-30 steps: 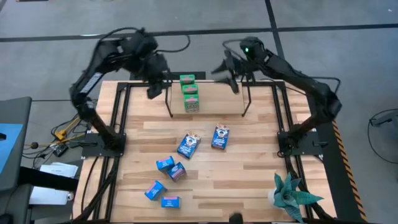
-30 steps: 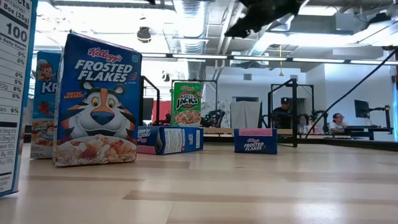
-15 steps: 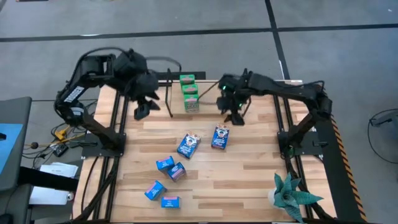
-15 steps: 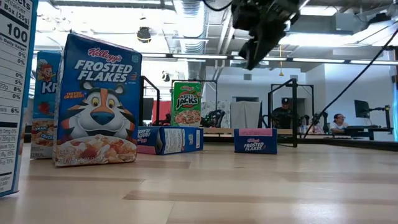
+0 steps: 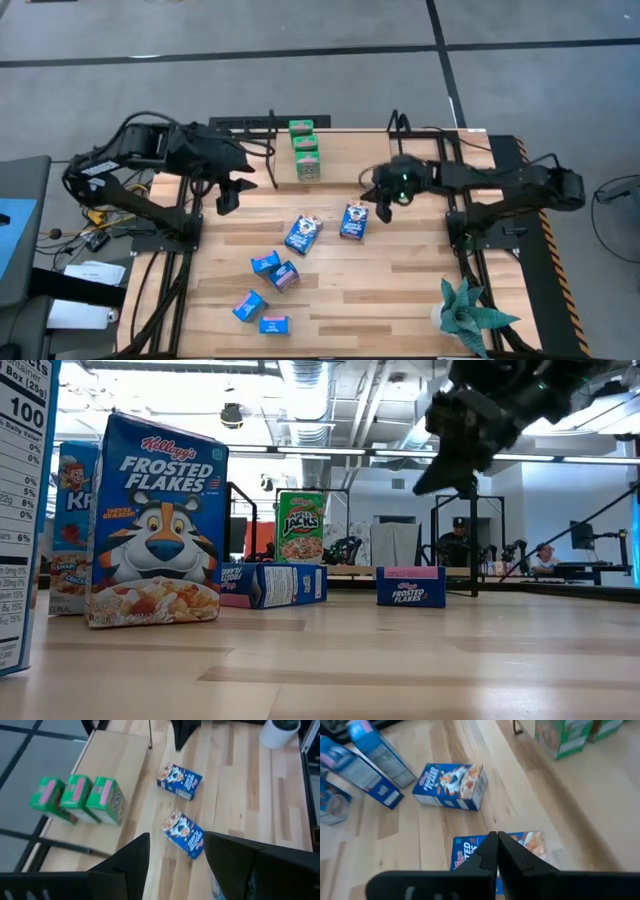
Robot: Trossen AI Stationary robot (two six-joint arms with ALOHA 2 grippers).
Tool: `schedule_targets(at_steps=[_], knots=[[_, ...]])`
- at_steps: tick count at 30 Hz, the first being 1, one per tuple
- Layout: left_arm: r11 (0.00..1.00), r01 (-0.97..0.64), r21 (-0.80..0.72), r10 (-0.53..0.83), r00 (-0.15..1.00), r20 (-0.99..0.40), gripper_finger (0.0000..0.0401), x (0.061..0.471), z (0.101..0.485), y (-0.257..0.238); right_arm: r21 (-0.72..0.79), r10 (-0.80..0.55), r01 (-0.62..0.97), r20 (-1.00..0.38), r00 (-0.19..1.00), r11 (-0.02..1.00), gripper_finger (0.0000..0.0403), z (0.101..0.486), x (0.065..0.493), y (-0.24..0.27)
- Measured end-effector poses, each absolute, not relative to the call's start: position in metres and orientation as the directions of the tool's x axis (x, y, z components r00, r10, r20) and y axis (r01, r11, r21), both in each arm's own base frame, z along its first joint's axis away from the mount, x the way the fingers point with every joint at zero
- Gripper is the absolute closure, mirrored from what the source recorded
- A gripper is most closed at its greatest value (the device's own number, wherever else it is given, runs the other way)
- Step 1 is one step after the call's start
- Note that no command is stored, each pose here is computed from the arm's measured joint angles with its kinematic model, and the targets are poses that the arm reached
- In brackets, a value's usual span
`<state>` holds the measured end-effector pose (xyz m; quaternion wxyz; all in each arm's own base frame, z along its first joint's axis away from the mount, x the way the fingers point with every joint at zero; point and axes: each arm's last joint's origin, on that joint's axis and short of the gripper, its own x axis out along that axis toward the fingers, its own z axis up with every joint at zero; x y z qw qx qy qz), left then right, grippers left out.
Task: Stack cereal on shelf
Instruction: Put the top light blue cereal box on the shelf aligned with the green cereal box
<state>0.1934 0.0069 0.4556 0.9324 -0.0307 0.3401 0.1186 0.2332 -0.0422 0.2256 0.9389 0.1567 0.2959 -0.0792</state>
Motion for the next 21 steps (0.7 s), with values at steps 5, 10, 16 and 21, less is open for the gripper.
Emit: schedule_targets(at_steps=[5,10,16,21], knots=[[0.969,-0.246,0.003,0.199,0.776,-0.598,0.0227,0.198,0.438,0.007,0.253,-0.065,0.269,-0.604,0.794,0.929,0.0391,0.203,0.23,-0.023],[0.972,-0.235,-0.002,0.195,0.809,-0.555,0.0227,0.203,0.428,0.007,0.207,-0.146,0.354,-0.643,0.752,0.912,0.0391,0.187,0.223,-0.015],[0.978,-0.208,0.0,0.173,0.813,-0.556,0.0227,0.202,0.427,0.006,0.207,-0.116,0.301,-0.612,0.782,0.931,0.0377,0.178,0.237,-0.005],[0.983,-0.144,-0.115,0.039,0.771,-0.635,0.0227,0.196,0.42,0.002,0.261,-0.037,0.247,-0.615,0.788,0.933,0.0376,0.157,0.255,0.018]])
